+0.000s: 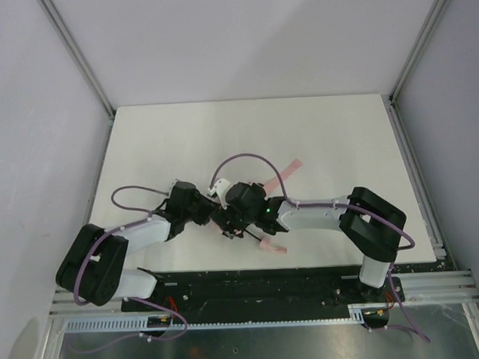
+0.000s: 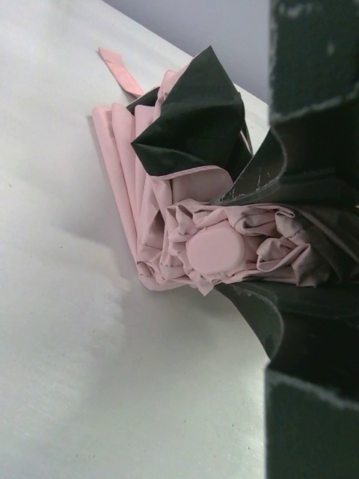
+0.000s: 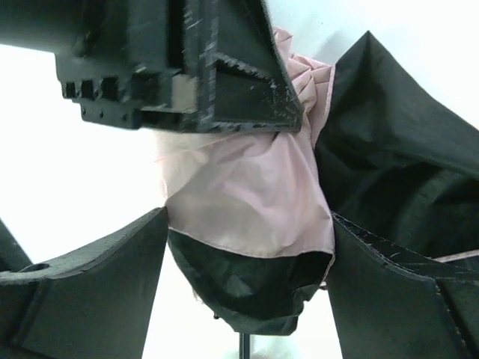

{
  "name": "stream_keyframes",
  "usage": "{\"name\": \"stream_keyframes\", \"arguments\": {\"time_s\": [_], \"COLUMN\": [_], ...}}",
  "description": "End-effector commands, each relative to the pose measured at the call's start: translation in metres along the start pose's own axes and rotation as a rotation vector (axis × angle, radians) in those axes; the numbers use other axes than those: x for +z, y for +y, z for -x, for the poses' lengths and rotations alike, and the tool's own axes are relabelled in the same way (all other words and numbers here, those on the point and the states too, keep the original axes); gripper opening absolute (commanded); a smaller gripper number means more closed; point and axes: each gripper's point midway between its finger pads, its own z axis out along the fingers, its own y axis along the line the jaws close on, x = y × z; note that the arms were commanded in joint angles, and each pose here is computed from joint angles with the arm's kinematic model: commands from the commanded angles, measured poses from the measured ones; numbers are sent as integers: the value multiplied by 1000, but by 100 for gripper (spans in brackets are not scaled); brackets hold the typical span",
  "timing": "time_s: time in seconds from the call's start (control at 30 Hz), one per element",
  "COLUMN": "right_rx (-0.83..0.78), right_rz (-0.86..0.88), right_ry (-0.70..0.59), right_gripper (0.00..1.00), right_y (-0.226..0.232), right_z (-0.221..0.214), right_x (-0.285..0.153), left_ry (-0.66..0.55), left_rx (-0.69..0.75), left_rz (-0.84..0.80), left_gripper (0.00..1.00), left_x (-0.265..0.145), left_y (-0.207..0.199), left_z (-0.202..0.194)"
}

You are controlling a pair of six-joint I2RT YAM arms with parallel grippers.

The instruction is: Put away the umbrella

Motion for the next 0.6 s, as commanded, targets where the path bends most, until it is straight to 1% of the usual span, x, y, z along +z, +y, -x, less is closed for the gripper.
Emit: {"name": "stream_keyframes", "arguments": {"time_s": [0.0,0.1,0.23,0.37,0.43,0.47,0.5,0.57], "right_rx": [-185,-235,-286,-309,-307,-296,-280,-245], "right_rz": [-230,-259,-258,-291,-322,-330,-327,-310], "right_ry": [-19,-50,-71,-56,-20,12,50,125], "right_gripper": [83,82,82,80,77,73,65,46], "right_y": [-16,-8,3,-2,-11,-17,-22,-29], "right_z": [0,2,-1,-9,-20,-30,-42,-65], "right_x": [-2,6,21,34,40,45,48,53], "left_ry": [39,66,86,97,104,109,111,117], "left_rx": [43,29,23,17,16,16,16,20], "left_rz": [190,224,256,278,284,283,282,279], "left_gripper": [0,0,0,0,0,0,0,0], "left_x": [-4,-3,-2,-1,0,0,0,0], "left_y": [41,44,46,48,48,48,46,44], "left_z": [-7,-11,-13,-15,-16,-16,-16,-17]}}
